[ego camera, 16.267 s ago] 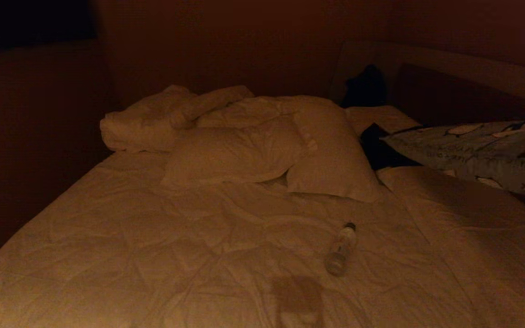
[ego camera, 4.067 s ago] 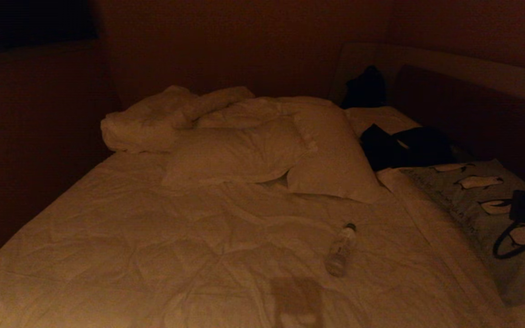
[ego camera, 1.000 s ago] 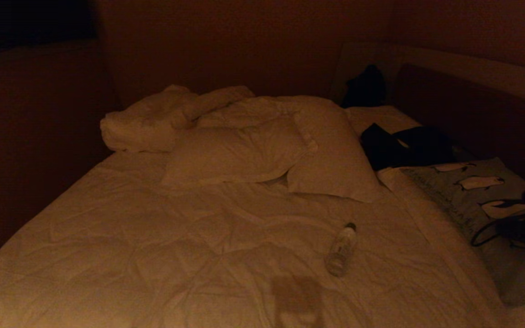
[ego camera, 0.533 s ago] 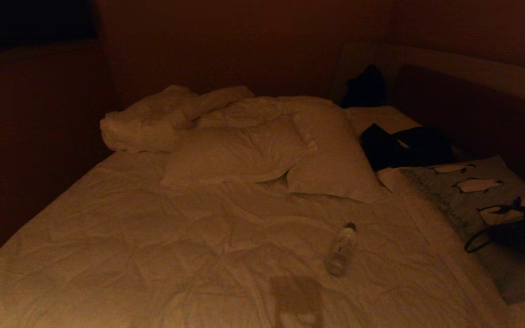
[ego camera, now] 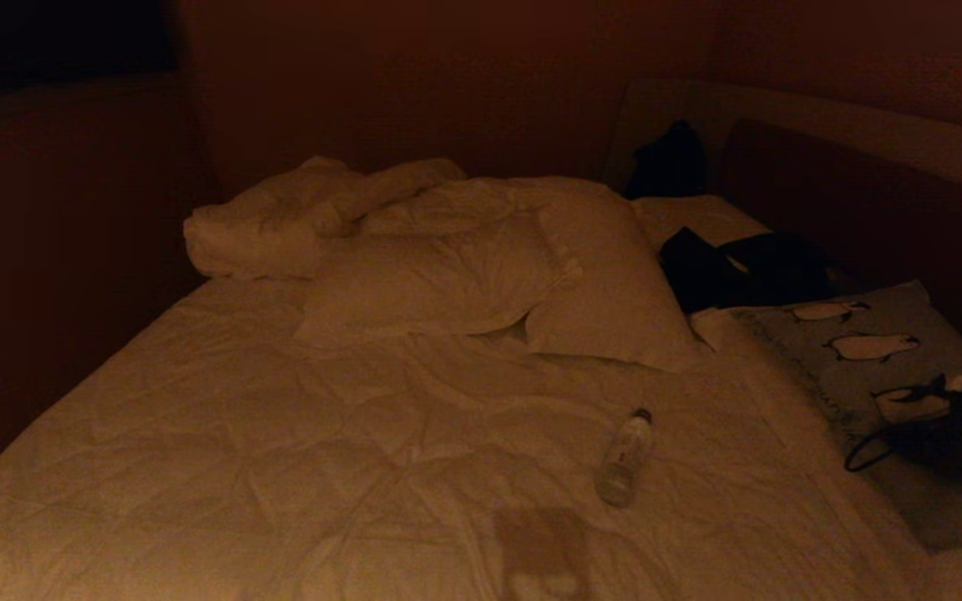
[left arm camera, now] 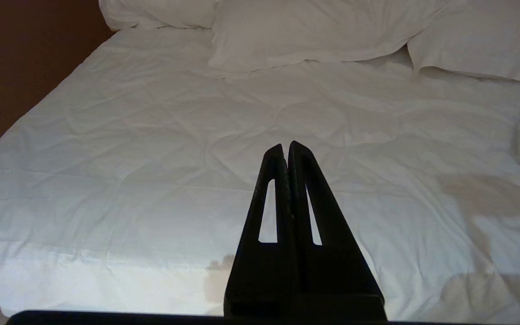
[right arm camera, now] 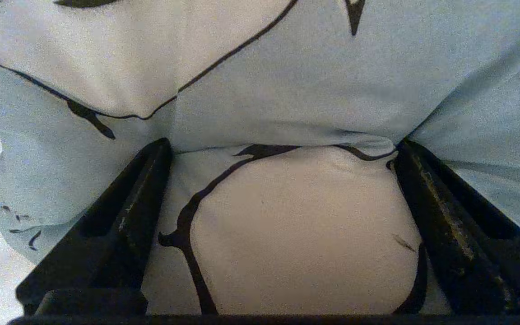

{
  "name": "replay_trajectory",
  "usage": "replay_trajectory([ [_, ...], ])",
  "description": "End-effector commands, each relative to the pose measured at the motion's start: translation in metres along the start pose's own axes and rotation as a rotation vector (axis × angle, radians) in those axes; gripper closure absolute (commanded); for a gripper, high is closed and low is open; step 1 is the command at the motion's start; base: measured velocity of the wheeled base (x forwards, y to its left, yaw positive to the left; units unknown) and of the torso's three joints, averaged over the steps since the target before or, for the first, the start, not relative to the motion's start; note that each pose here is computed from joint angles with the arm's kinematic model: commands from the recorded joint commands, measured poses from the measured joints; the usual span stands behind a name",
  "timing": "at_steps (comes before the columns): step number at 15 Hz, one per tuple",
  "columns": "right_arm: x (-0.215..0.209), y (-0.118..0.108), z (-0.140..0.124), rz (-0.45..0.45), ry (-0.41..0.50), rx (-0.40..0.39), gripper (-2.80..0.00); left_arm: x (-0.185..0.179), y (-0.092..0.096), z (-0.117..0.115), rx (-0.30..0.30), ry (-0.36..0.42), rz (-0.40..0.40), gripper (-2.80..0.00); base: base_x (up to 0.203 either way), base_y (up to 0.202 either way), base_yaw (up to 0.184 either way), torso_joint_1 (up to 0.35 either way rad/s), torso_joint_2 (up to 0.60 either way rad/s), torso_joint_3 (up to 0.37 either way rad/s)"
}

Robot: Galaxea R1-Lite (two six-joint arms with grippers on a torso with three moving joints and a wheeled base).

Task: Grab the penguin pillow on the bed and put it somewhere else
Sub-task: Pick up the pillow

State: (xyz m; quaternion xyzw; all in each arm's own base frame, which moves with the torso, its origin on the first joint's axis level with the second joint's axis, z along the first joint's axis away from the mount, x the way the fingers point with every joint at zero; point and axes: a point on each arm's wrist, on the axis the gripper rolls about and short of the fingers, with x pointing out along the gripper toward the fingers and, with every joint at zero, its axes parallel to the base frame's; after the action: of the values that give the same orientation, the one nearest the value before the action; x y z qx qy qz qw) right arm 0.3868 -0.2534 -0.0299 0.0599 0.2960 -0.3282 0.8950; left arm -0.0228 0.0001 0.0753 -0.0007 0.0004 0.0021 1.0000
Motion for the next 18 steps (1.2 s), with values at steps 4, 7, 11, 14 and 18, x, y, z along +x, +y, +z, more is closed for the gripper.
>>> replay_trajectory([
  [4, 0.003, -0.001, -0.003, 0.010, 0.008, -0.001, 0.00, 0.000, 0.000, 0.000, 0.000, 0.001, 0.002, 0.00, 0.000, 0.000, 0.000, 0.000, 0.00, 0.000],
  [7, 0.000, -0.001, -0.001, 0.010, 0.003, -0.001, 0.00, 0.000, 0.000, 0.000, 0.000, 0.000, 0.002, 0.00, 0.000, 0.000, 0.000, 0.000, 0.00, 0.000],
  [11, -0.007, -0.004, 0.008, 0.006, -0.015, 0.004, 0.00, 0.000, 0.000, 0.000, 0.000, 0.001, 0.000, 0.00, 0.000, 0.000, 0.000, 0.000, 0.00, 0.000],
  [14, -0.008, -0.005, 0.010, 0.005, -0.020, 0.003, 0.00, 0.000, 0.000, 0.000, 0.000, -0.001, 0.000, 0.00, 0.000, 0.000, 0.000, 0.000, 0.00, 0.000],
  [18, -0.022, -0.008, 0.029, 0.002, -0.063, 0.009, 0.00, 0.000, 0.000, 0.000, 0.000, 0.000, 0.000, 0.00, 0.000, 0.000, 0.000, 0.000, 0.00, 0.000],
])
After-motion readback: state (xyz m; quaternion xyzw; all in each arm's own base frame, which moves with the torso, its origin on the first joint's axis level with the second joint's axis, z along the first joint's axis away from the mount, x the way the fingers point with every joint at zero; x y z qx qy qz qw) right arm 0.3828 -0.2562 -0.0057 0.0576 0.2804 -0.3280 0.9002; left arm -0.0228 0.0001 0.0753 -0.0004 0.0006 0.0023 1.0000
